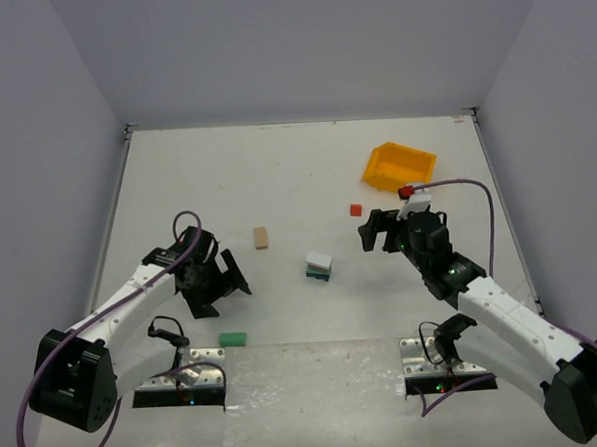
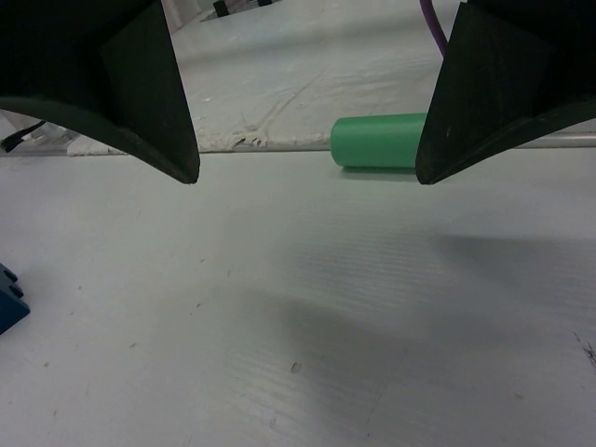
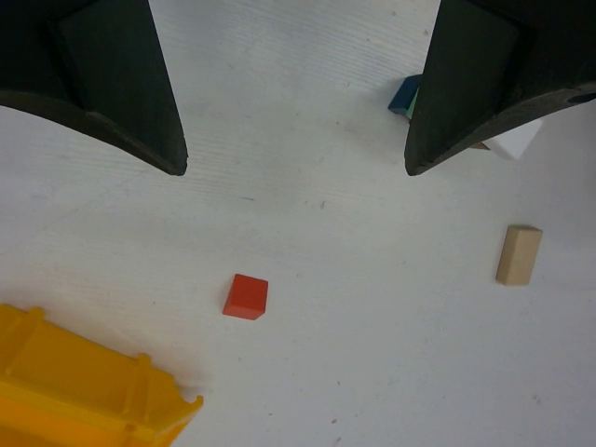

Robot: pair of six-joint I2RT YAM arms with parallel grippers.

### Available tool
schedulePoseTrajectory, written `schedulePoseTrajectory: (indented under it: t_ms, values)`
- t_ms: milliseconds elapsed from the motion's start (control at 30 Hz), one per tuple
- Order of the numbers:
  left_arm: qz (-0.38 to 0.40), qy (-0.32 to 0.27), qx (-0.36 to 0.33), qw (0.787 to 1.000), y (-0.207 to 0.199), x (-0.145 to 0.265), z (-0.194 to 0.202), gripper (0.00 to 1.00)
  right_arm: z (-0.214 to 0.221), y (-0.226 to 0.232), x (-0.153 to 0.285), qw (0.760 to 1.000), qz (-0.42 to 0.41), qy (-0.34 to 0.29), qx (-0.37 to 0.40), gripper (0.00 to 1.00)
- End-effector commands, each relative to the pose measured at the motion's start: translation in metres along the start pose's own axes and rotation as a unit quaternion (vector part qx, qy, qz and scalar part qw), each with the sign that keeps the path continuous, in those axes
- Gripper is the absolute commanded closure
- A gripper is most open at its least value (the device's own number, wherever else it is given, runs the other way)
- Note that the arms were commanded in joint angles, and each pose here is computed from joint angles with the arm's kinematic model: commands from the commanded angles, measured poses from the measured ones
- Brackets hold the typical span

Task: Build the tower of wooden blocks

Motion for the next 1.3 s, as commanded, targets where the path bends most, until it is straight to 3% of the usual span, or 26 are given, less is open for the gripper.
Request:
schedulePoseTrajectory:
  t_ms: [0, 133, 233, 267, 333, 400, 500, 600, 867, 933, 1033, 1267]
  values:
    - [0.000, 0.047, -0.007, 0.999, -0.001, 0.004, 0.014, 0.00, -0.023, 0.009, -0.001, 0.999, -0.027, -0.044, 0.012, 0.01]
    - [-0.042, 0.078, -0.019, 0.996, 0.005, -0.008, 0.022, 0.00, -0.019, 0.013, -0.003, 0.998, -0.043, -0.040, 0.031, 0.01]
    - [-0.070, 0.066, -0.026, 0.995, 0.008, -0.017, 0.016, 0.00, -0.020, 0.032, 0.001, 0.990, -0.113, -0.049, 0.071, 0.01]
    - [-0.063, 0.058, -0.029, 0.996, 0.004, -0.017, 0.013, 0.00, -0.018, 0.050, 0.006, 0.979, -0.171, -0.051, 0.097, 0.01]
    - [-0.050, 0.034, -0.035, 0.998, -0.005, -0.014, 0.004, 0.00, -0.017, 0.084, 0.021, 0.948, -0.277, -0.059, 0.143, 0.01]
    - [-0.047, 0.012, -0.039, 0.998, -0.009, -0.009, -0.004, 0.00, -0.012, 0.105, 0.029, 0.926, -0.320, -0.061, 0.189, 0.01]
    - [-0.031, -0.027, -0.040, 0.998, -0.020, 0.000, -0.017, 0.00, 0.010, 0.149, 0.045, 0.875, -0.386, -0.055, 0.286, 0.01]
    - [-0.011, -0.073, -0.026, 0.997, -0.035, 0.005, -0.035, 0.00, 0.028, 0.185, 0.059, 0.827, -0.465, -0.031, 0.316, 0.01]
    - [0.016, -0.224, 0.055, 0.973, -0.053, 0.023, -0.086, 0.00, 0.094, 0.260, 0.080, 0.722, -0.562, -0.012, 0.404, 0.01]
    - [0.035, -0.261, 0.071, 0.962, -0.057, 0.035, -0.096, 0.00, 0.120, 0.276, 0.074, 0.709, -0.565, 0.008, 0.422, 0.01]
    - [0.055, -0.314, 0.084, 0.944, -0.058, 0.057, -0.107, 0.00, 0.140, 0.304, 0.057, 0.714, -0.551, 0.010, 0.432, 0.01]
    - [0.045, -0.335, 0.093, 0.936, -0.037, 0.050, -0.103, 0.00, 0.167, 0.329, 0.023, 0.750, -0.521, 0.030, 0.407, 0.01]
Point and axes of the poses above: each gripper's point midway between its finger pads, its own x axis back along the fingers, its own y axis along the line the jaws close on, z = x × y, the point moved 2 cm from there along x, back along the fingers, and after that the axes turned 1 degree about x, right-handed, at the moved point
